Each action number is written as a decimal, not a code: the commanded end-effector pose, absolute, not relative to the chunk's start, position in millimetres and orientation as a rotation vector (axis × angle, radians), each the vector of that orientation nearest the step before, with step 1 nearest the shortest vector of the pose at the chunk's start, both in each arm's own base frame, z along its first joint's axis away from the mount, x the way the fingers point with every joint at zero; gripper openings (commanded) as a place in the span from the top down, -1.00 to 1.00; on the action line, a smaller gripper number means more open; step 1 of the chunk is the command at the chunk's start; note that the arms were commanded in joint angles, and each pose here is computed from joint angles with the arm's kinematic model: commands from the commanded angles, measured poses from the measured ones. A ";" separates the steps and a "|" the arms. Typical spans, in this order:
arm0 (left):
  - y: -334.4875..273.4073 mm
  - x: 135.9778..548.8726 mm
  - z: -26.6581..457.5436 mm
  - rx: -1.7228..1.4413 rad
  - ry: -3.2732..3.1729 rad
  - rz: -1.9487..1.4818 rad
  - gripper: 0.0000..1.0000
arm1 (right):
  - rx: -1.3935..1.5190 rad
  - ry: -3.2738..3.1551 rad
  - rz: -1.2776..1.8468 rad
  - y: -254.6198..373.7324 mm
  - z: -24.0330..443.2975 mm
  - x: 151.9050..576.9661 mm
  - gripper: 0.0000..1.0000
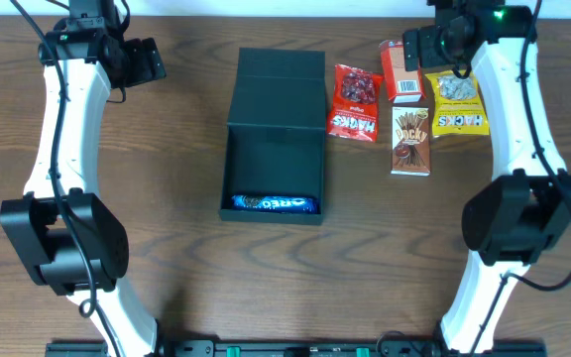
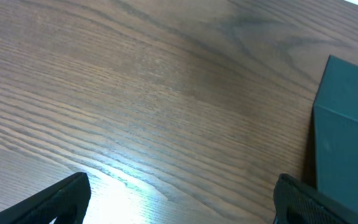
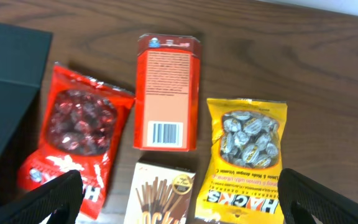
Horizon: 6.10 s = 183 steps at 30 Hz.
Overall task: Pack container
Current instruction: 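Withdraw the right arm up and right from the box, then grasp the red Hacks candy bag with the right gripper, then carry the Hacks bag left and lower it into the box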
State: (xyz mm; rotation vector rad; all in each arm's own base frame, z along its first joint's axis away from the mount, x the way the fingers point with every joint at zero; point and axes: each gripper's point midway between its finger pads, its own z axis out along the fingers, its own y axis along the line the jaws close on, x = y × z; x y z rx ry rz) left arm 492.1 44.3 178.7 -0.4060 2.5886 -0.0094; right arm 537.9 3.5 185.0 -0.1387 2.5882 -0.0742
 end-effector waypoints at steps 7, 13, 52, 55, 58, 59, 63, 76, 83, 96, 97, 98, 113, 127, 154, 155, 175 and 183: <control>46.8 490.8 171.8 -0.415 2.605 -0.010 -0.90 | -0.135 2.510 -0.088 1.7 143.8 588.0 -0.99; 46.8 490.6 171.7 -0.415 2.606 -0.010 -0.90 | -0.160 2.480 -0.062 15.2 98.4 616.6 -0.98; 46.4 485.6 169.0 -0.419 2.629 -0.007 -0.91 | -0.328 2.545 0.282 159.7 82.3 584.5 -0.74; 46.4 485.6 169.0 -0.405 2.631 -0.004 -0.90 | -0.182 2.586 0.150 152.2 75.9 581.7 -0.68; 46.4 485.6 169.0 -0.357 2.638 0.008 -0.90 | 0.015 2.588 0.020 135.1 75.0 582.0 -0.69; 46.4 485.6 169.0 -0.353 2.638 0.009 -0.90 | 0.047 2.592 0.020 133.8 74.1 581.1 -0.70; 46.4 485.3 168.9 -0.353 2.640 0.009 -0.90 | 0.123 2.595 0.033 127.2 72.5 581.5 -0.71; 46.4 485.1 168.8 -0.349 2.641 0.010 -0.90 | 0.136 2.707 -0.007 119.7 41.2 561.8 -0.66; 46.3 484.8 168.6 -0.349 2.643 0.010 -0.90 | 0.133 2.759 -0.029 117.8 21.7 554.1 -0.68; 46.3 485.0 168.7 -0.349 2.642 0.010 -0.90 | 0.132 2.796 -0.043 116.8 5.3 549.2 -0.64; 46.3 485.0 168.7 -0.349 2.642 0.010 -0.91 | 0.131 2.801 -0.045 116.6 3.6 548.3 -0.50; 46.3 485.0 168.7 -0.349 2.642 0.010 -0.90 | 0.131 2.807 -0.043 116.9 1.8 547.4 -0.26; 46.4 485.2 168.8 -0.348 2.641 0.010 -0.90 | 0.128 2.717 -0.005 119.6 67.4 553.9 0.67; 46.5 487.6 170.1 -0.348 2.630 0.009 -0.90 | -0.086 2.638 0.213 191.5 192.0 492.6 0.86; 47.5 488.3 170.6 -0.241 2.638 0.042 -0.91 | -0.246 2.974 0.340 319.0 94.2 357.2 0.92; 47.5 488.3 170.6 -0.241 2.638 0.042 -0.90 | -0.244 2.964 0.346 323.2 93.7 357.1 0.86; 47.5 488.2 170.5 -0.241 2.639 0.042 -0.90 | 0.014 2.799 0.292 343.7 84.2 376.4 0.07; 47.5 488.2 170.5 -0.241 2.639 0.042 -0.90 | -0.127 2.767 0.323 350.5 96.7 379.6 -0.18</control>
